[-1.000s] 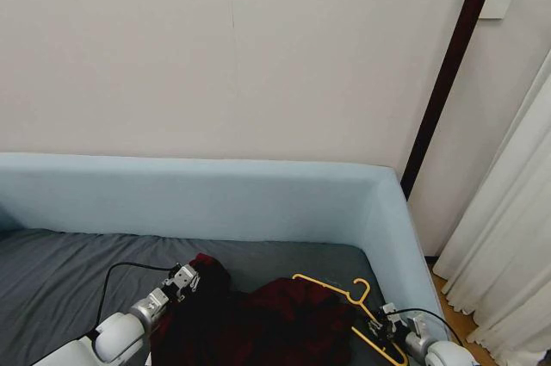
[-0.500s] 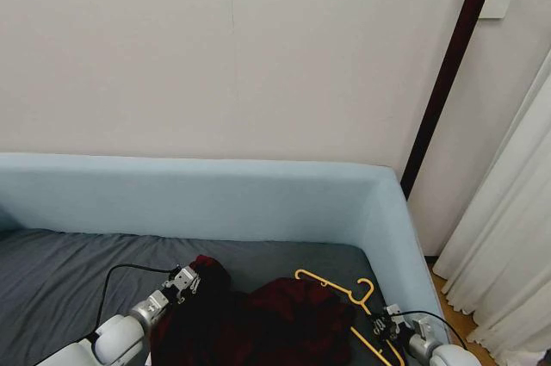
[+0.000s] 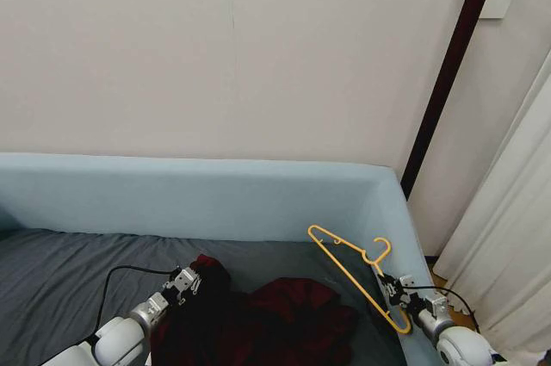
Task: Pick up the clothes from the sofa and hang them on the clothes hanger.
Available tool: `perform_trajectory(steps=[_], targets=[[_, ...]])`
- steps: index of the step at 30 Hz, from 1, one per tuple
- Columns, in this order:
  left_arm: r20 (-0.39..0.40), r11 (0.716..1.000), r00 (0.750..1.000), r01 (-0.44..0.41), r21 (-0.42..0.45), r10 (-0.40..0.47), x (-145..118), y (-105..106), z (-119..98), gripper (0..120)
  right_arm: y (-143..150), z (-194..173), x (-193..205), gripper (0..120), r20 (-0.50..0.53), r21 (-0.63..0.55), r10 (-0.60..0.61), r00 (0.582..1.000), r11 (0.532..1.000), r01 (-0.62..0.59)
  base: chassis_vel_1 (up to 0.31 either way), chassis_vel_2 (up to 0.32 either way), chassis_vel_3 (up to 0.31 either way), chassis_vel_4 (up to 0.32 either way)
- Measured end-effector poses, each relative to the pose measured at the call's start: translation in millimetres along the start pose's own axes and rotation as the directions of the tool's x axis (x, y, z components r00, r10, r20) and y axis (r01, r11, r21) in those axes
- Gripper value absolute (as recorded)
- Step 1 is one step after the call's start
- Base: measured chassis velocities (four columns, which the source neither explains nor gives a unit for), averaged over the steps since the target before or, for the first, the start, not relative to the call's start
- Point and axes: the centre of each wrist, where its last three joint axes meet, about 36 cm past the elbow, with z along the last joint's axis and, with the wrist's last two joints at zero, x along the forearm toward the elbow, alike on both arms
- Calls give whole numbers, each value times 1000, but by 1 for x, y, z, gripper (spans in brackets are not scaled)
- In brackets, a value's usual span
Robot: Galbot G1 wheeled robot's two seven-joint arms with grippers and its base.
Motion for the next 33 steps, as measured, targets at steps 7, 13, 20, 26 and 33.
perform_trajectory(steps=[7, 13, 20, 26, 33], targets=[[16, 1000, 1000, 10, 20, -10, 2, 6, -5, 0, 30, -10, 18, 5, 165, 337, -41, 985, 942, -17, 0, 0, 0, 0], [18, 999, 1000, 11, 34, -12, 3, 8, -9, 0, 56, -14, 24, 5, 232, 436, -81, 969, 899, -29, 0, 0, 0, 0], [9, 998, 1000, 23, 54, -24, 6, 21, -24, 0, 116, -2, 53, 5, 261, 493, -198, 945, 869, 46, 0, 0, 0, 0], [1, 998, 1000, 5, 58, -5, 2, 22, -36, 0, 158, -6, 82, 5, 264, 483, -288, 921, 866, 133, 0, 0, 0, 0], [-2, 998, 1000, -10, 66, 10, 5, 8, -47, 0, 194, -18, 73, 5, 255, 408, -287, 923, 898, 166, 0, 0, 0, 0]])
